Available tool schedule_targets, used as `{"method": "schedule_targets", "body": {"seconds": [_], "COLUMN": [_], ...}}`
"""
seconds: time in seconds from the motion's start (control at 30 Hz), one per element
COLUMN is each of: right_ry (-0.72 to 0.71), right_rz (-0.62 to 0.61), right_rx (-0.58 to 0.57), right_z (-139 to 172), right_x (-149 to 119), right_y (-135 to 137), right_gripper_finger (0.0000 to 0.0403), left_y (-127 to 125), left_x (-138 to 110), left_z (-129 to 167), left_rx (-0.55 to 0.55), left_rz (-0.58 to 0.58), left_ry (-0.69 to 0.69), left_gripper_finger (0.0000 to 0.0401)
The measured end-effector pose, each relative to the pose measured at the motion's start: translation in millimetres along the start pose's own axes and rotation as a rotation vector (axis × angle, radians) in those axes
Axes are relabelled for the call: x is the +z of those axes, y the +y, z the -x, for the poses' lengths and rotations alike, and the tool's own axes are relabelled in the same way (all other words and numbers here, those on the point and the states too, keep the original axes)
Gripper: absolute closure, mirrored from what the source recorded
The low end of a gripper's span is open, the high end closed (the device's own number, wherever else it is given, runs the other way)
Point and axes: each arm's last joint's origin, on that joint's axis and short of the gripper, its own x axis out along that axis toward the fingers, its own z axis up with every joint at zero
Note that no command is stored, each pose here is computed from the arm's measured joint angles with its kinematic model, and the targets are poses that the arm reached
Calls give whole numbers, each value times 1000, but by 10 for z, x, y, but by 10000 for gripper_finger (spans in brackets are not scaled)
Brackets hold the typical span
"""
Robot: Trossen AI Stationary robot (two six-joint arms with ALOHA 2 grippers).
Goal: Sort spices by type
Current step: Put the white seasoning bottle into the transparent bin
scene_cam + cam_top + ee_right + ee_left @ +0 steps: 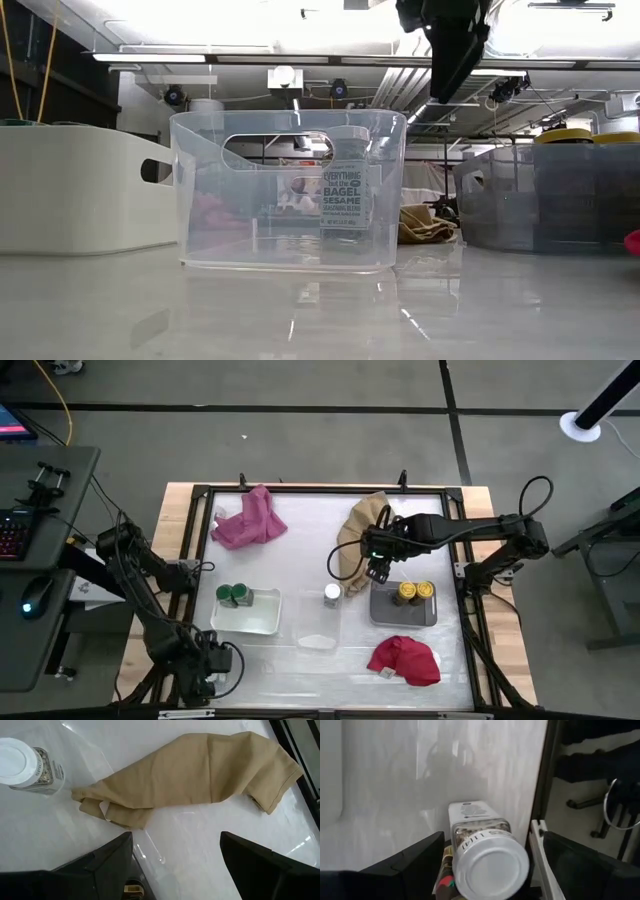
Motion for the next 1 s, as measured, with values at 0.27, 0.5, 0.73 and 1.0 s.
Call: {"method": "schedule_targets", "body": {"seconds": [0.27,0.5,0.73,1.0], "right_ry": [1,1,1,1], "right_rz": [8,8,2,0], "right_rx": [-1,-1,-1,-1], "right_z": [0,-1,-1,-1], "right_x": [-1,0,0,-1], "right_y": [0,0,0,0], "right_gripper_finger": [107,107,107,107], "left_y": [-24,-37,-37,20], "left_x": [11,6,9,84], "left_z": [-198,-338,-398,-215], "left_rx": [60,89,106,64], "left_rz": [48,58,60,42], "left_ry": [36,94,109,56], "left_gripper_finger": [78,83,160,237]}}
